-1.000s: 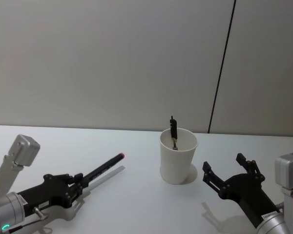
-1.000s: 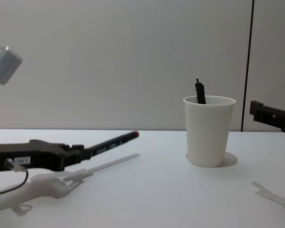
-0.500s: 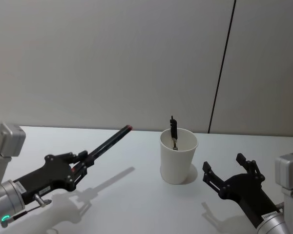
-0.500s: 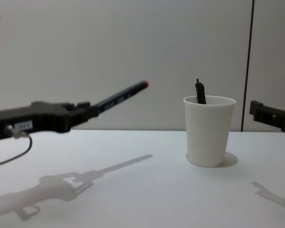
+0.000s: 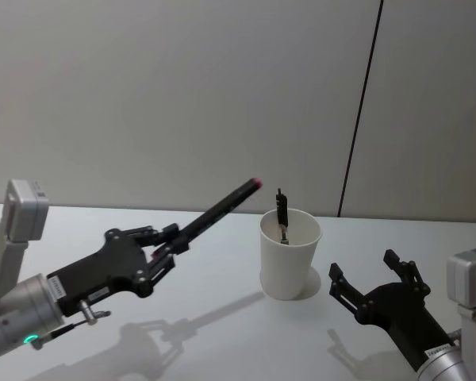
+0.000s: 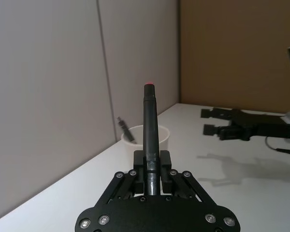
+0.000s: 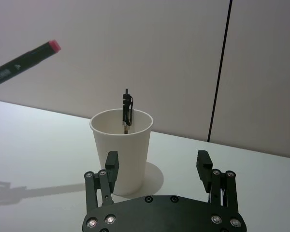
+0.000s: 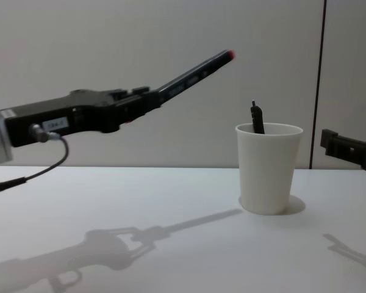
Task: Place the pen into the pen holder.
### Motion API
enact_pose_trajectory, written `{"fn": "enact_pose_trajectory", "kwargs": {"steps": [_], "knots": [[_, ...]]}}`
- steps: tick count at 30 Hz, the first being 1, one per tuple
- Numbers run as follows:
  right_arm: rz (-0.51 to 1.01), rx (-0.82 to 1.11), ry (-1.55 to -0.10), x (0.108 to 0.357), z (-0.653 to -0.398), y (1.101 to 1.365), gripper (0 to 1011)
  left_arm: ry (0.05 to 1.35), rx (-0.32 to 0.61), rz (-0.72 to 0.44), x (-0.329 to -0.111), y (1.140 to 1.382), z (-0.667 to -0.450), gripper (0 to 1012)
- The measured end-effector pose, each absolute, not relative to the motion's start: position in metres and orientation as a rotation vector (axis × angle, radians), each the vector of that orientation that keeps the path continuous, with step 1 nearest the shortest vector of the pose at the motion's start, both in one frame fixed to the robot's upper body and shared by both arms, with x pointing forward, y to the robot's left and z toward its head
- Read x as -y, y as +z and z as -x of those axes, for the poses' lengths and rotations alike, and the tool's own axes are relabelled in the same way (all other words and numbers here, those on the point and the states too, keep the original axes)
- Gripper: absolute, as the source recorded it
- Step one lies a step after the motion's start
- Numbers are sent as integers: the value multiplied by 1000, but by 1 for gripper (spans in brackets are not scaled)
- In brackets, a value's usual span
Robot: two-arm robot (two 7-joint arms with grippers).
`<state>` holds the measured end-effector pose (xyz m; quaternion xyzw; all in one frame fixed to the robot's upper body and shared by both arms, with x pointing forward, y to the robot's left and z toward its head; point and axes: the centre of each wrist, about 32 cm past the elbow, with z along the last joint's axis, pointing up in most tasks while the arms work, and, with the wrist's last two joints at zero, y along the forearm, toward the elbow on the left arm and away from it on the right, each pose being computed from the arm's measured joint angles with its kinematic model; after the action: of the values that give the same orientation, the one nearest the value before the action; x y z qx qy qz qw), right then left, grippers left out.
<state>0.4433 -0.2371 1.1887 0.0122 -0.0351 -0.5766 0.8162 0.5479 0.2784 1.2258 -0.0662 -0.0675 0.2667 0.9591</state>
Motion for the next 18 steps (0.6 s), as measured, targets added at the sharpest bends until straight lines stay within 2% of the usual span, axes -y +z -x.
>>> {"fn": "enact_pose_trajectory", "kwargs": {"steps": [11,18], "knots": [[-26,75,-1229,237,-443,1189,1001,391,142,179,-250,1229,-562,197],[-26,75,-1230,237,-443,1189,1001,342,142,185,-235,1228,-568,197]]}}
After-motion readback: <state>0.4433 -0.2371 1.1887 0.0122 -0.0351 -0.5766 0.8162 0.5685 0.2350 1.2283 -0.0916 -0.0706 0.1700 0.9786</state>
